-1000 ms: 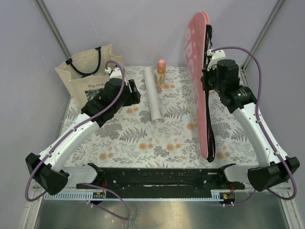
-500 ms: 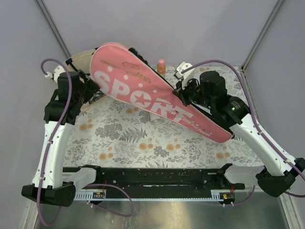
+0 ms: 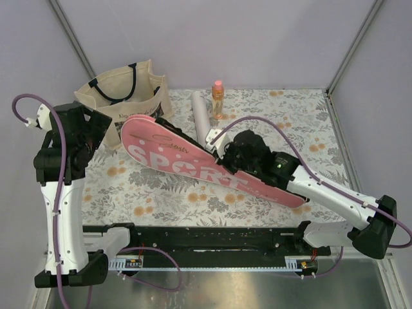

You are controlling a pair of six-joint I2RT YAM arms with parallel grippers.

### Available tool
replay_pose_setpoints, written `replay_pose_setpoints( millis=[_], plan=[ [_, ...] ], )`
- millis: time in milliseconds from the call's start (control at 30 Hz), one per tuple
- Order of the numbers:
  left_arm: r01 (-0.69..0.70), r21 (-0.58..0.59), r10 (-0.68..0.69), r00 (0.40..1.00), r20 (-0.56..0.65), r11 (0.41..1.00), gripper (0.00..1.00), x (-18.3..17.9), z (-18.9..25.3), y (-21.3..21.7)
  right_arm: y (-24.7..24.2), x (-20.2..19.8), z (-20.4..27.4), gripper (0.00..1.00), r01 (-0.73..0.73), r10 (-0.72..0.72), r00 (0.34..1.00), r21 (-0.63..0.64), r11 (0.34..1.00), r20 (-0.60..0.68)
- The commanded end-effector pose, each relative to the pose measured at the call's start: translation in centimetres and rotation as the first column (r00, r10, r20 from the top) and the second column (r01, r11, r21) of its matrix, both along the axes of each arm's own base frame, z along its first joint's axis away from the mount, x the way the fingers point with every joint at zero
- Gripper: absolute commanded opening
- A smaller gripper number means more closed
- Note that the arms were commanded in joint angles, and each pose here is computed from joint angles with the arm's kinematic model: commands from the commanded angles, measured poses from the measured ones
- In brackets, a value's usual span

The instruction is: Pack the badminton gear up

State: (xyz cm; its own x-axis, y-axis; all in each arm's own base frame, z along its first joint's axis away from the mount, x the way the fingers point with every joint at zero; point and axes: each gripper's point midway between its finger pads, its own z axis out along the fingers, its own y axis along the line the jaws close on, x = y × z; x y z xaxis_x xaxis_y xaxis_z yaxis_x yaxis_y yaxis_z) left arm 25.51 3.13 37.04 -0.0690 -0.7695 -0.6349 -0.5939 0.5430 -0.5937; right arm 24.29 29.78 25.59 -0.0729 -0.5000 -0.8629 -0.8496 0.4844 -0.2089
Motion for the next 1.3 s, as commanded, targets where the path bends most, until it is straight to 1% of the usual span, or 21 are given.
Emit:
replay_pose_setpoints(
  millis=[0,133,267,367,433,500,567,600,667,767,867,967,1033,1133,1267],
  plan=[
    [-0.035,-0.093,0.024,0.992,-0.12,0.995,0.91,-1.2,-3.2,-0.6,2.6,-0.4,3.6,0.0,-0.029,0.01,0.984,0.107,0.994,0.177],
    [-0.029,-0.126,0.002,0.978,-0.207,0.992,0.92,-1.6,-7.3,-1.2,3.2,-1.9,0.2,0.0,-0.031,0.024,0.985,0.039,0.999,0.173],
    [-0.008,-0.189,-0.043,0.964,-0.263,0.982,0.93,-1.8,-10.6,-2.2,3.6,-3.7,-2.2,0.0,-0.054,0.05,0.991,0.025,0.998,0.125],
    [-0.005,-0.21,-0.054,0.96,-0.275,0.978,0.92,-1.6,-11.8,-2.4,4.1,-5.5,-2.8,0.0,-0.128,0.12,0.983,0.049,0.991,0.142],
    [0.005,-0.22,-0.065,0.962,-0.266,0.975,0.92,-1.4,-12.0,-2.6,4.1,-5.9,-3.8,0.0,-0.156,0.147,0.975,0.043,0.987,0.168],
    [0.016,-0.236,-0.081,0.96,-0.269,0.972,0.91,-1.3,-12.3,-2.9,4.1,-5.1,-3.8,0.0,-0.137,0.129,0.97,0.025,0.99,0.207],
    [-0.004,-0.242,-0.069,0.953,-0.295,0.97,0.91,-1.6,-12.9,-2.9,3.8,-4.2,-3.8,0.0,-0.111,0.111,0.962,-0.016,0.994,0.248],
    [-0.012,-0.235,-0.06,0.952,-0.299,0.972,0.9,-1.7,-13.0,-2.7,4.0,-3.9,-2.8,0.0,-0.109,0.101,0.952,0.009,0.994,0.289],
    [-0.029,-0.229,-0.043,0.953,-0.3,0.973,0.9,-1.4,-13.4,-2.4,4.5,-3.6,-1.8,0.0,-0.127,0.113,0.931,0.018,0.992,0.347],
    [-0.039,-0.232,-0.032,0.955,-0.294,0.972,0.89,-0.4,-13.4,-2.0,5.4,-2.8,-0.3,0.0,-0.143,0.13,0.896,-0.002,0.99,0.425],
    [-0.039,-0.249,-0.033,0.959,-0.28,0.968,0.88,0.9,-12.7,-1.7,6.0,-1.6,1.4,0.0,-0.125,0.125,0.859,-0.034,0.992,0.496],
    [-0.053,-0.236,-0.017,0.958,-0.285,0.97,0.88,1.3,-11.3,-1.0,6.3,-1.7,2.7,0.0,-0.146,0.134,0.844,-0.017,0.989,0.52],
    [-0.041,-0.221,-0.022,0.961,-0.277,0.974,0.88,1.3,-10.8,-0.9,6.0,-2.0,2.2,0.0,-0.151,0.136,0.849,-0.013,0.988,0.51],
    [-0.037,-0.225,-0.038,0.947,-0.32,0.974,0.88,-0.2,-12.6,-1.2,5.2,-3.1,0.1,0.0,-0.165,0.147,0.878,0.0,0.986,0.456],
    [0.003,-0.273,-0.104,0.929,-0.354,0.962,0.84,-2.7,-15.3,-2.7,4.2,-5.5,-4.2,0.0,-0.198,0.182,0.939,0.025,0.98,0.292]
  ],
)
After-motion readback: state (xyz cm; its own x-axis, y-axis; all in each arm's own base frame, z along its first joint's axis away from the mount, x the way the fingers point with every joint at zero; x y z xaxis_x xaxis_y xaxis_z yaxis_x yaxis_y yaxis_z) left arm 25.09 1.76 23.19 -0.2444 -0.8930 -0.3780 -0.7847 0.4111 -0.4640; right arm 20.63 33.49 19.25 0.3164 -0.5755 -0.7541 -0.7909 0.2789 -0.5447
